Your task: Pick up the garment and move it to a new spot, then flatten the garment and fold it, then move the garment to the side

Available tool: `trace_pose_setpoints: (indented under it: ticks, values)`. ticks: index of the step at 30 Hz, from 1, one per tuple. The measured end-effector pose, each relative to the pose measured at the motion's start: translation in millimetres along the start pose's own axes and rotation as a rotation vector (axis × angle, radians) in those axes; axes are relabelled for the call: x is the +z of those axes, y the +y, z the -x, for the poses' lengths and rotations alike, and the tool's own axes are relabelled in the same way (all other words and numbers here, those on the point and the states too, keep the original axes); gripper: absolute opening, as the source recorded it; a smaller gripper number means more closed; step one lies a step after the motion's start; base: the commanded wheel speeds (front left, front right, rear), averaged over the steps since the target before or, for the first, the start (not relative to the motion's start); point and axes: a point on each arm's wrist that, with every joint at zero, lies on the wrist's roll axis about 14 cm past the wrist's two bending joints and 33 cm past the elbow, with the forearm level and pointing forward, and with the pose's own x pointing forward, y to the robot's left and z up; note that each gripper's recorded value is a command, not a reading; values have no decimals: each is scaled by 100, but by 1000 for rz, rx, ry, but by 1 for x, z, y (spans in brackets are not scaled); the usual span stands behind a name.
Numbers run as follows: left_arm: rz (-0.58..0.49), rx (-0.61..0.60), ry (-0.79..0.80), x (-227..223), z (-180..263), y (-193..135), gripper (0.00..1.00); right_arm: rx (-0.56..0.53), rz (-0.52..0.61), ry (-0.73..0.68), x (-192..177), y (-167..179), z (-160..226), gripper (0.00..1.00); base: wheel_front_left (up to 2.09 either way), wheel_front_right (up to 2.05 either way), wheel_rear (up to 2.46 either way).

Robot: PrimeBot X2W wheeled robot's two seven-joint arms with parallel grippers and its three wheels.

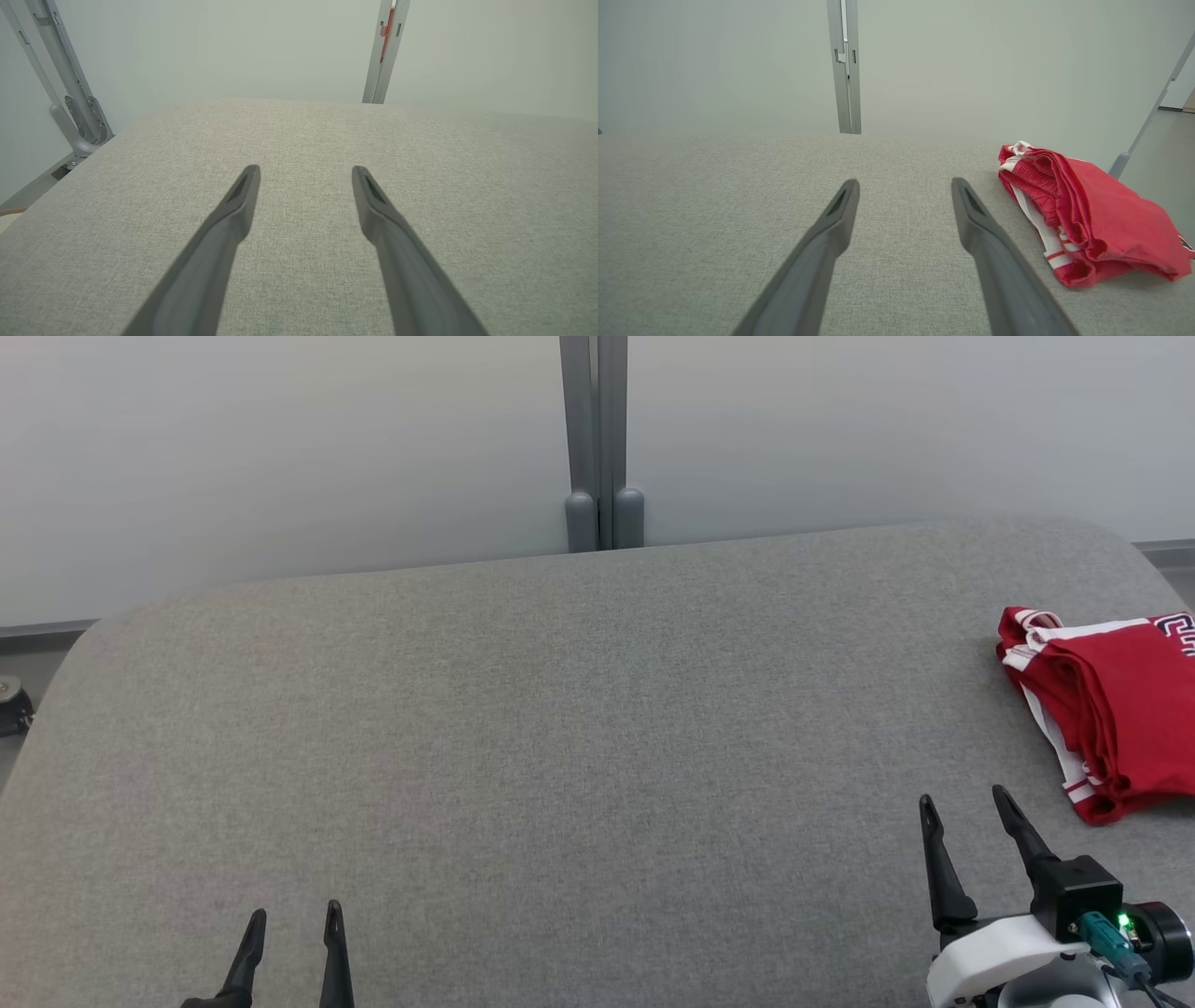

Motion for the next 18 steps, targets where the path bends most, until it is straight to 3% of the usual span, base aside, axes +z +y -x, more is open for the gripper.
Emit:
trace_pose_setpoints:
  ticks: [1, 6, 18]
  values:
    - [8, -1, -2, 1, 0, -1, 0, 1, -1, 1, 0, 0, 0, 0, 0, 0, 0]
    - [37, 13, 50, -13, 3, 1, 0, -14, -39, 58, -16, 0, 5, 0, 0, 0, 0]
    - [276, 71, 69, -13, -6, 10, 0, -86, -306, 77, -20, -10, 3, 0, 0, 0, 0]
